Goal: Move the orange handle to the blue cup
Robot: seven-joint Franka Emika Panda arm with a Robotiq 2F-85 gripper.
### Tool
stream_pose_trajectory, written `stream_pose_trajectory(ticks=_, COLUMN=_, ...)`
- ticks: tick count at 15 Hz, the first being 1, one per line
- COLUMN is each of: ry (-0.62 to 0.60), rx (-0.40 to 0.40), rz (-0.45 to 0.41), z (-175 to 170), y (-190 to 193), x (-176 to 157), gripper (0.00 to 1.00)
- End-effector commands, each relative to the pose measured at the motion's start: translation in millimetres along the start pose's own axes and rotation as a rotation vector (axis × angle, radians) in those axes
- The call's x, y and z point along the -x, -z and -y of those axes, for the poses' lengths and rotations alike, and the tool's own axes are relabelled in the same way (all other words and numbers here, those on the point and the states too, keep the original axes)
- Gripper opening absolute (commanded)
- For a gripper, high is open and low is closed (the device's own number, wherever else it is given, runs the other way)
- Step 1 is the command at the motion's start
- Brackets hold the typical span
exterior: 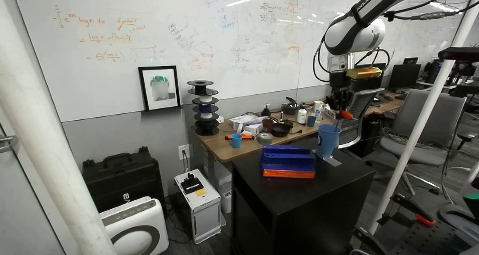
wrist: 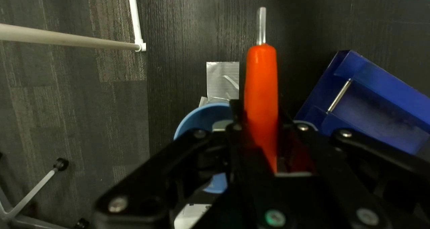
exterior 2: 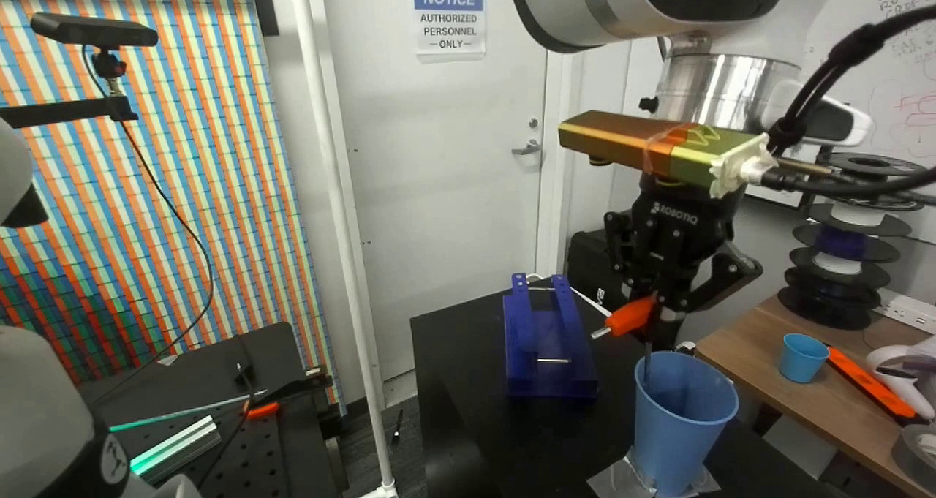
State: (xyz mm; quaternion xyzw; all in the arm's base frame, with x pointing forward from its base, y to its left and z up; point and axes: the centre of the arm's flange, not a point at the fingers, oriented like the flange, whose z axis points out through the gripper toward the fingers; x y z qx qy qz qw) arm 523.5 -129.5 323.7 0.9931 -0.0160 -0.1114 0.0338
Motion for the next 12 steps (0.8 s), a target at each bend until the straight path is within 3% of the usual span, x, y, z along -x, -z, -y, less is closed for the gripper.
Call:
stream_pose_trajectory(ticks=1, ry=-0.056, rx=-0.028, rz=0.027, z=-9.2, y=-5.8, x=-7.9, gripper=0.53)
stream_pose_trajectory(ticks=5, ry=-0.096, rx=-0.088, rz=0.044, z=-12.3, y=27.2, x=13.0, gripper=0.85)
stream_pose_trajectory(ticks=7, ry=-0.106, rx=-0.121, rz=0.020, z=-7.2, y=61.9, x=36.2, gripper=1.00)
stream_pose_trajectory(ticks=12, ry=-0.080, rx=-0.235, rz=0.000, z=22.2, y=108.5, x=119.2, gripper=1.00)
